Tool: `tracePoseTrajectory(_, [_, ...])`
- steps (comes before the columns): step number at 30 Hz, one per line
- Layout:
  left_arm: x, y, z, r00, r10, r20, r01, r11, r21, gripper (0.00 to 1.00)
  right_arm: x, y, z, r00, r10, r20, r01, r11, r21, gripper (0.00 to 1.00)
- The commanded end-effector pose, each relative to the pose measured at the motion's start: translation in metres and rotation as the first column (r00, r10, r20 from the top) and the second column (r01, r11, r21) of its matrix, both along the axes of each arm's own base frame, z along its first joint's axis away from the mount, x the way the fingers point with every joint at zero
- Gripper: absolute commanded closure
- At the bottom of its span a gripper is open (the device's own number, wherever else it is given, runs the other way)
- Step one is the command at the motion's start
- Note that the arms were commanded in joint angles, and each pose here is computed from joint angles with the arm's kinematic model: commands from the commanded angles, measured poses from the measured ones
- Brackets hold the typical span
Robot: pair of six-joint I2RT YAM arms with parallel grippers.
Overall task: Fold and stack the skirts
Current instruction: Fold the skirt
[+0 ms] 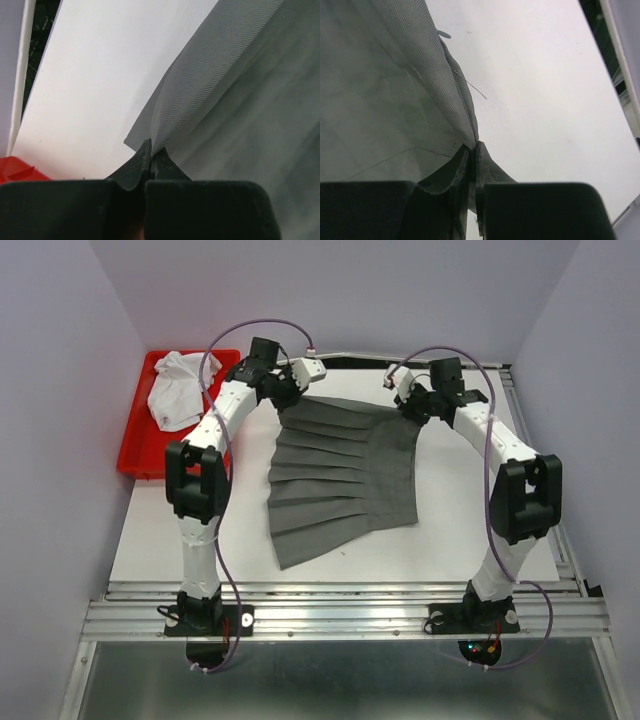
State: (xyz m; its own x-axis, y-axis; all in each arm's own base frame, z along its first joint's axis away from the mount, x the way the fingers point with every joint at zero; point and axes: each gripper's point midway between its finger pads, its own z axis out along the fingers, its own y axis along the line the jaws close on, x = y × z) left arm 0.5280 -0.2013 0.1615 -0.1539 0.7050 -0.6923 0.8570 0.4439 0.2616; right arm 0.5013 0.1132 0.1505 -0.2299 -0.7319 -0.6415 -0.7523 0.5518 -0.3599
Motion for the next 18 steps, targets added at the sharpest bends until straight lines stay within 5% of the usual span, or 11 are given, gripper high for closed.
tracePoseTrajectory(1, [-0.021, 0.025, 0.067, 0.99, 0.034, 0.14, -0.031, 0.999, -0.02, 1.0, -0.017, -0.012, 0.04, 0.991, 0.032, 0.127, -0.031, 0.999, -0.008, 0.99])
tracePoseTrajectory(6, [-0.08, 0.028, 0.056, 0.995, -0.025, 0.092, 0.025, 1.0, 0.003, 1.0, -0.064, -0.014, 0.003, 0.992, 0.108, 0.068, -0.106, 0.994, -0.035, 0.99])
tracePoseTrajectory(11, [-0.143, 0.034, -0.015, 0.997, -0.031, -0.076, 0.034, 0.999, 0.04, 1.0, -0.101, -0.001, -0.032, 0.983, 0.179, 0.045, -0.176, 0.983, -0.051, 0.99])
tracePoseTrajectory(18, [-0.189, 0.038, -0.066, 0.984, -0.001, -0.178, 0.011, 0.998, 0.058, 1.0, -0.13, 0.001, -0.071, 0.982, 0.186, -0.019, -0.186, 0.981, -0.052, 0.99])
